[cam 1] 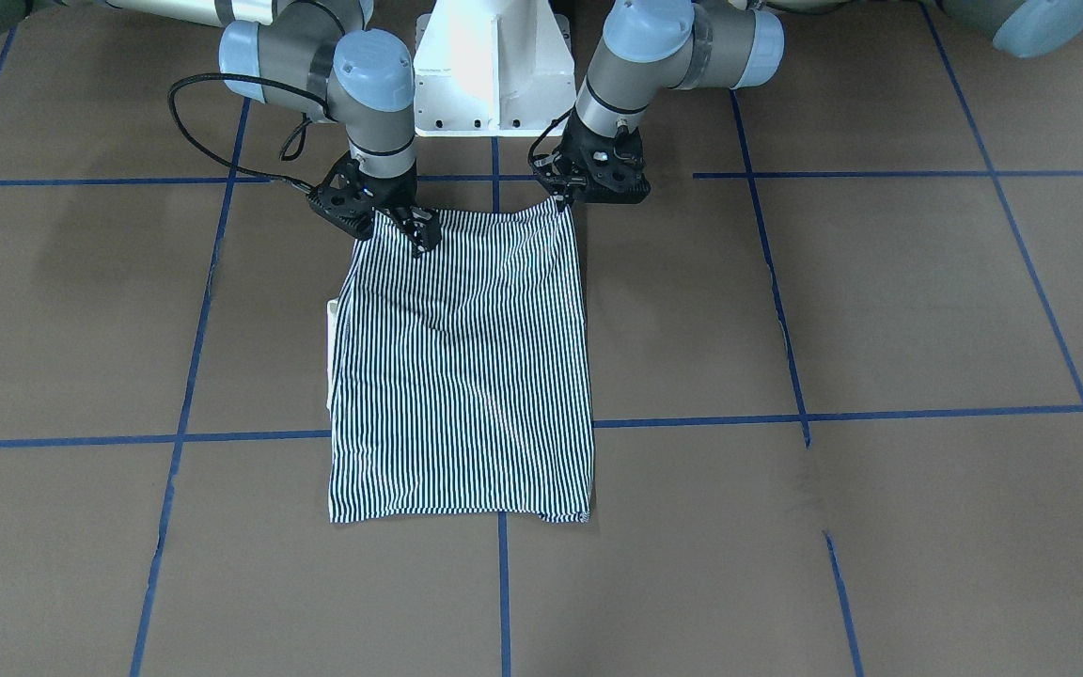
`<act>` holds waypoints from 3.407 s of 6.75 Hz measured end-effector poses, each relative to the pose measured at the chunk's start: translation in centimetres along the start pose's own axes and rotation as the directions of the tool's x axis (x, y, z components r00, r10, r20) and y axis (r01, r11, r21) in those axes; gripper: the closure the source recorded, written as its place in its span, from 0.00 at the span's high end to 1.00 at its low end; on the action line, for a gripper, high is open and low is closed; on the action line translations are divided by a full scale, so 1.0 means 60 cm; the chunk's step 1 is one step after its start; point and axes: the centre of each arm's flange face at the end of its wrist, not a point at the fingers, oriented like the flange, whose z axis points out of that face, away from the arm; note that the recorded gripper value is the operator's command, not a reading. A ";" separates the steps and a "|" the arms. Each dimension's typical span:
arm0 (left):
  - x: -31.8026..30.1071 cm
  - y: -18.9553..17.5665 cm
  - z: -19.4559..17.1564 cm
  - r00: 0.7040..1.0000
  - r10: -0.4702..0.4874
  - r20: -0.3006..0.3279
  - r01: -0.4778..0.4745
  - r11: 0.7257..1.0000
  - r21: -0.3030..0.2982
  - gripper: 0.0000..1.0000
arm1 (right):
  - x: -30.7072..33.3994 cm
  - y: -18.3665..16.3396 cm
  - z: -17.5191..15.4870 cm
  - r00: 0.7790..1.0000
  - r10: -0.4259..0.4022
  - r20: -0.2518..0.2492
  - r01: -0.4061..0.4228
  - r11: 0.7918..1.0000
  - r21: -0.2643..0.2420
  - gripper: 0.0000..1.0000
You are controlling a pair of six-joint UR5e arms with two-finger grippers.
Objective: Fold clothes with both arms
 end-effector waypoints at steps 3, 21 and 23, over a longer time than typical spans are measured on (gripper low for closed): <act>0.000 0.000 0.000 1.000 0.002 -0.001 -0.002 1.000 0.001 0.00 | -0.002 0.004 0.004 1.000 -0.009 0.008 0.009 1.000 0.001 1.00; 0.005 0.001 -0.003 1.000 0.003 -0.009 -0.003 1.000 -0.002 0.00 | -0.027 0.002 -0.028 0.996 -0.006 0.089 0.008 1.000 -0.013 0.00; 0.011 0.013 -0.029 0.999 0.006 -0.033 -0.006 1.000 -0.002 0.00 | -0.026 0.010 -0.068 0.991 -0.014 0.132 0.019 0.999 -0.035 0.00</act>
